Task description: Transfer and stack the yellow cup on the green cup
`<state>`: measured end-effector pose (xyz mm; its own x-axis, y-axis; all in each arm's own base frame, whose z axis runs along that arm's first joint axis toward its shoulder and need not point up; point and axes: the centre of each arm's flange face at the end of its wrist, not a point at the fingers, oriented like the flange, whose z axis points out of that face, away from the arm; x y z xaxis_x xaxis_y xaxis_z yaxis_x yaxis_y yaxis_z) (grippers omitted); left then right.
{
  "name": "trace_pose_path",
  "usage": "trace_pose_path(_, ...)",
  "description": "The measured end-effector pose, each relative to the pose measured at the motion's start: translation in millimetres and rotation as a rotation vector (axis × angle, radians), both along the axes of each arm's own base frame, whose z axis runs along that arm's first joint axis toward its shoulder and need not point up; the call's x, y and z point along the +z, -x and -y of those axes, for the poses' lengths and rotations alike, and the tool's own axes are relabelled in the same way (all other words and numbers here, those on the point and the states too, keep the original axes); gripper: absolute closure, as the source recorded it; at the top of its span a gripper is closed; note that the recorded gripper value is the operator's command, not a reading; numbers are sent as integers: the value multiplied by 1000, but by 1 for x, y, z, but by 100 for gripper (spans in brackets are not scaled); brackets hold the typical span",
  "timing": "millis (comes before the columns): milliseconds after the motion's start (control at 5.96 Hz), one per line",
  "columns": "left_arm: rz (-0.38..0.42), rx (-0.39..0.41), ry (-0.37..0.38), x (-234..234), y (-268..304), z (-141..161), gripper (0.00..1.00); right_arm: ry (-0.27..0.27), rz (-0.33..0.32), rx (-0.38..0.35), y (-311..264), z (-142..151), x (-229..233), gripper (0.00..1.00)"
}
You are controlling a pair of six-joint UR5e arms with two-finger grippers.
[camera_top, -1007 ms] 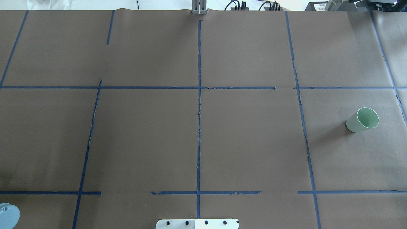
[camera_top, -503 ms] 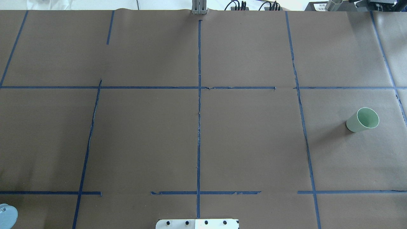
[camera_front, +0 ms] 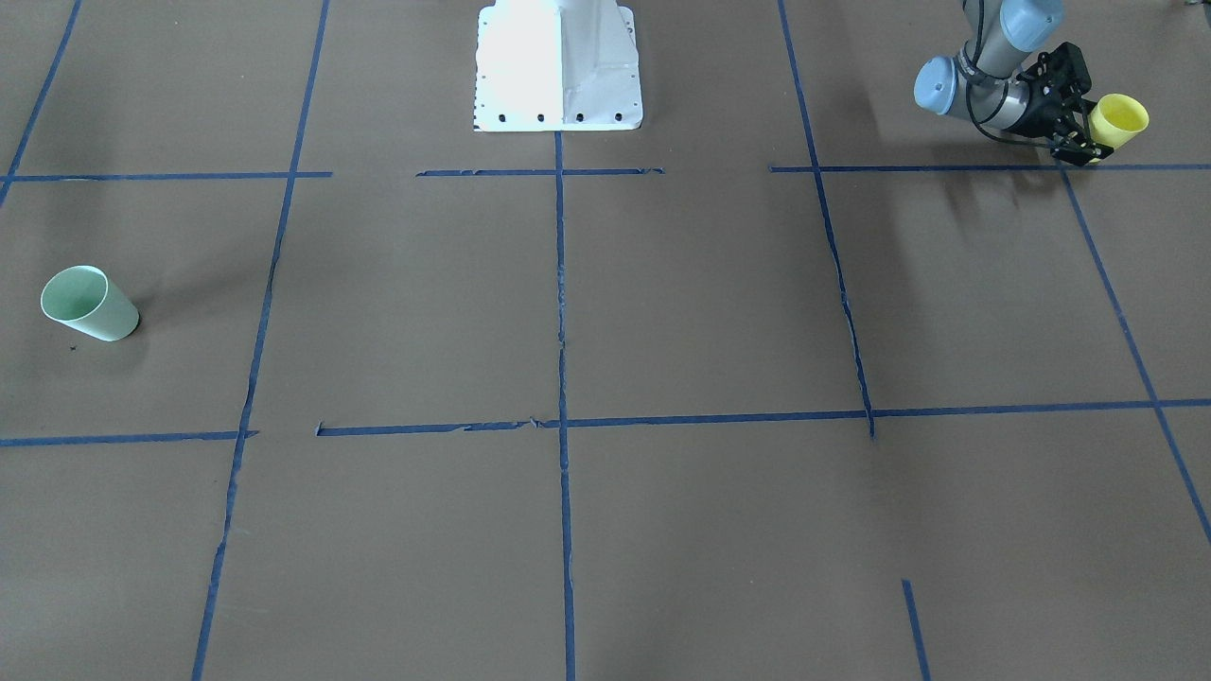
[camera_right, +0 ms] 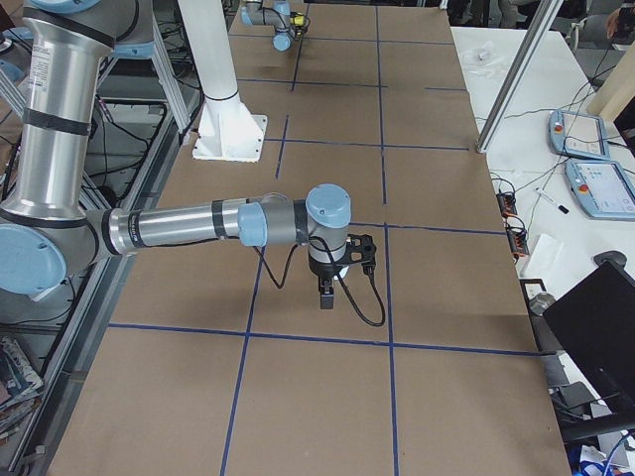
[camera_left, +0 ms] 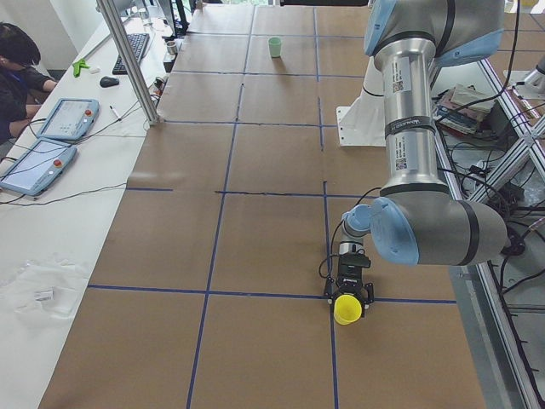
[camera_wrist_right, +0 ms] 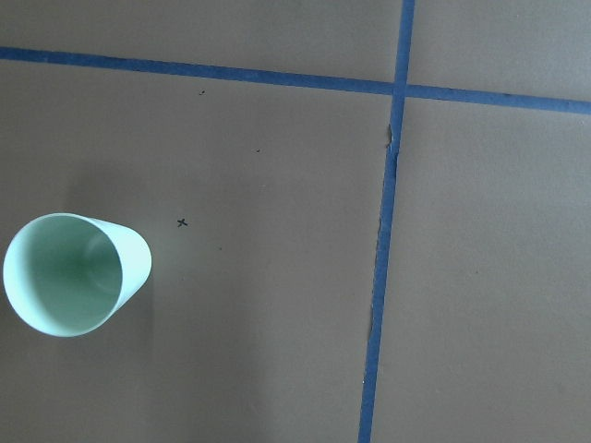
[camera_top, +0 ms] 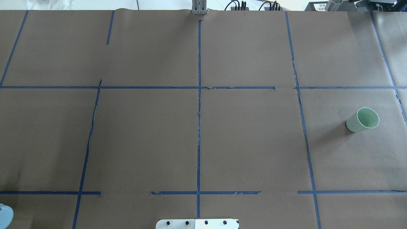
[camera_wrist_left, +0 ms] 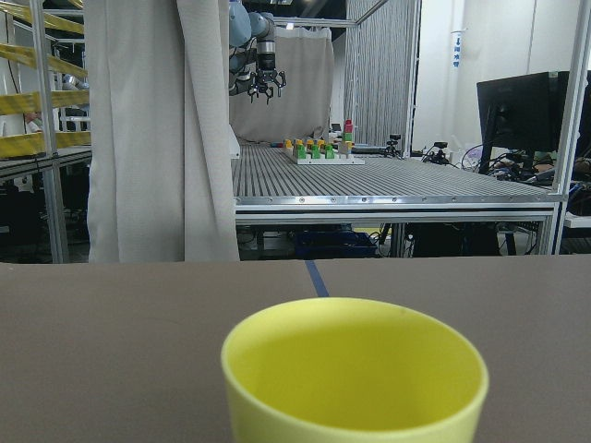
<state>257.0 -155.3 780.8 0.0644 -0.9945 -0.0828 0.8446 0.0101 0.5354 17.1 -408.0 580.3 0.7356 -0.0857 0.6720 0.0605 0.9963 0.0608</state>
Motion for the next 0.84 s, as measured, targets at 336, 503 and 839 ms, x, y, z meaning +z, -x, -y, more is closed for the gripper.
trace_pose_path(336,8,7,3,11,6,1,44,1,0,1,0,0,0,0)
trace_pose_path(503,16,23,16,12,13,2,44,2,0,2,0,0,0,0)
trace_pose_path(839,44,59,42,11,43,17,44,9,1,5,0,0,1,0)
